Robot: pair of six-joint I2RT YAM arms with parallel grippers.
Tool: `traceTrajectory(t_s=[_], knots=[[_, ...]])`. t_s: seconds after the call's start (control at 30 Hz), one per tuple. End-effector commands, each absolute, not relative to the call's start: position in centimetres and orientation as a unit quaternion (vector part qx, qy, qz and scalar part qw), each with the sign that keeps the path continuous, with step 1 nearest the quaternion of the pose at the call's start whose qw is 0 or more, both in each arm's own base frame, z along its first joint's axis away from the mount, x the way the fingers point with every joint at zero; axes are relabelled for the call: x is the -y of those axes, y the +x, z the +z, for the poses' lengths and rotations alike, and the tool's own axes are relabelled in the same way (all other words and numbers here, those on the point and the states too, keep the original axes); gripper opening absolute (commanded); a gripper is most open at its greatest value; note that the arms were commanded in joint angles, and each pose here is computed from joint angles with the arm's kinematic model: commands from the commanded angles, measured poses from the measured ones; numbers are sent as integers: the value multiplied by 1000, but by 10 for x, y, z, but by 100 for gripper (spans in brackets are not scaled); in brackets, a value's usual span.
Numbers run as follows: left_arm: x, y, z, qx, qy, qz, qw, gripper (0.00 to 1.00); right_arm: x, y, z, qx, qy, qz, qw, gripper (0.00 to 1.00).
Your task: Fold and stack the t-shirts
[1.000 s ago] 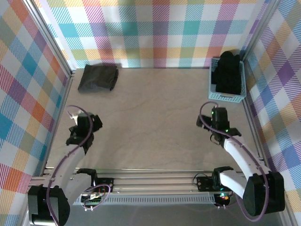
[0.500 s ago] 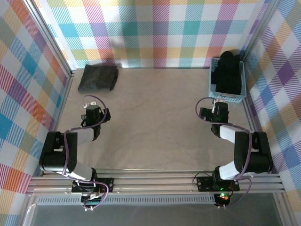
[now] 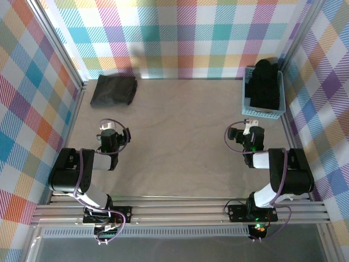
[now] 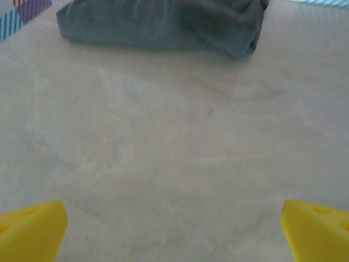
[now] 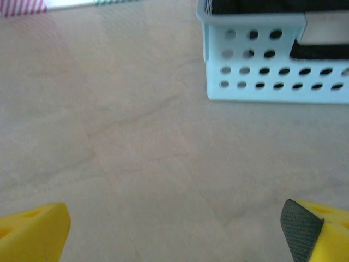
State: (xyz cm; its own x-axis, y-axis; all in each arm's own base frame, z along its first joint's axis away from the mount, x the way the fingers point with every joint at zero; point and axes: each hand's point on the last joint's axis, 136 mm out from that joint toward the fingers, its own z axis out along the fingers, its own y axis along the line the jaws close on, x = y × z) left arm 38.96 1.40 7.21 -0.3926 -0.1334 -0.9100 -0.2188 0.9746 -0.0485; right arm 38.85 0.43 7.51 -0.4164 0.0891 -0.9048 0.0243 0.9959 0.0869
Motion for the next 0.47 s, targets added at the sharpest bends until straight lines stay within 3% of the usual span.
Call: traceTrajectory(t_s=[0.0,0.43], knots=[[-9,394,81,-827,-91,39,553,100,-8,397,92,-824,19,29,566,100],[-8,393,82,-826,-88,44,555,100,-23,397,91,-826,-22,62,559,100]])
